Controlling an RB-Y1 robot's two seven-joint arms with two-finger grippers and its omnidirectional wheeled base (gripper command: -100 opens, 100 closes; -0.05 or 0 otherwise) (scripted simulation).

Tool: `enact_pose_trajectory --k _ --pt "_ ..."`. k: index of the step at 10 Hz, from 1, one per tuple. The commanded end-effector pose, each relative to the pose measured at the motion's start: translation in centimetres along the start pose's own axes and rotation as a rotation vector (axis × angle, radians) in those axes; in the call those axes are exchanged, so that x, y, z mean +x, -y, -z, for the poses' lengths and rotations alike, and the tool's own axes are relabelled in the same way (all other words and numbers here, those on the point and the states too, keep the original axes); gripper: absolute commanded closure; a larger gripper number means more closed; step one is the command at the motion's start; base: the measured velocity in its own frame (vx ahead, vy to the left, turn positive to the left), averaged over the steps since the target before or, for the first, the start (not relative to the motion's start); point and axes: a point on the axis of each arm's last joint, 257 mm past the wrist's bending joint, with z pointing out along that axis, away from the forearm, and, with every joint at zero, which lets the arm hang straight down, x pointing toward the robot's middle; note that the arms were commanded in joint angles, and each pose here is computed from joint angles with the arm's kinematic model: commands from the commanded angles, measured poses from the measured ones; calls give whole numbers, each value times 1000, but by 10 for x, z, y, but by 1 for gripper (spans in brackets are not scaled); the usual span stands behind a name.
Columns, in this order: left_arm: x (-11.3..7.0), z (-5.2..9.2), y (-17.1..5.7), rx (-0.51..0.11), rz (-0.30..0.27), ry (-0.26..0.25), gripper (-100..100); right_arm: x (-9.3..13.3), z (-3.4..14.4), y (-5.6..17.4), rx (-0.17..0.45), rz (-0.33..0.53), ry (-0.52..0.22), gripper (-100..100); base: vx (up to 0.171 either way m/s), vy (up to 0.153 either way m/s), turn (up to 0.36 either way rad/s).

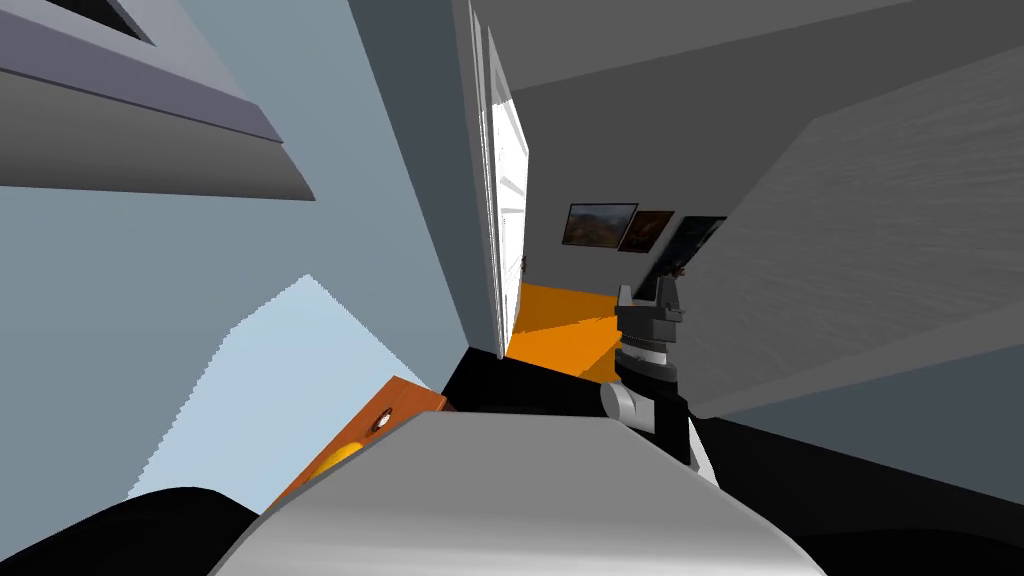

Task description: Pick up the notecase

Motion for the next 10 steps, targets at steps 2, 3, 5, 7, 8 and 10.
enact_pose_trajectory --k 2,3,5,7,8,10 --pt "-24 5 -7 -48 62 42 -100 0 0 0 0 0 0 0 26 31 -134" --pt "-35 7 -12 -73 92 65 -100 0 0 0 0 0 0 0 26 44 -245" --pt "-50 9 -23 -120 152 94 -100 0 0 0 0 0 0 0 25 57 -185" --pt "-59 11 -35 -160 196 112 -100 0 0 0 0 0 0 0 29 49 -167" --pt "-63 10 -48 -192 225 120 -100 0 0 0 0 0 0 0 26 56 -152" --pt "-62 10 -43 -177 211 115 0 0 0 0 0 0 0 0 6 18 -14"
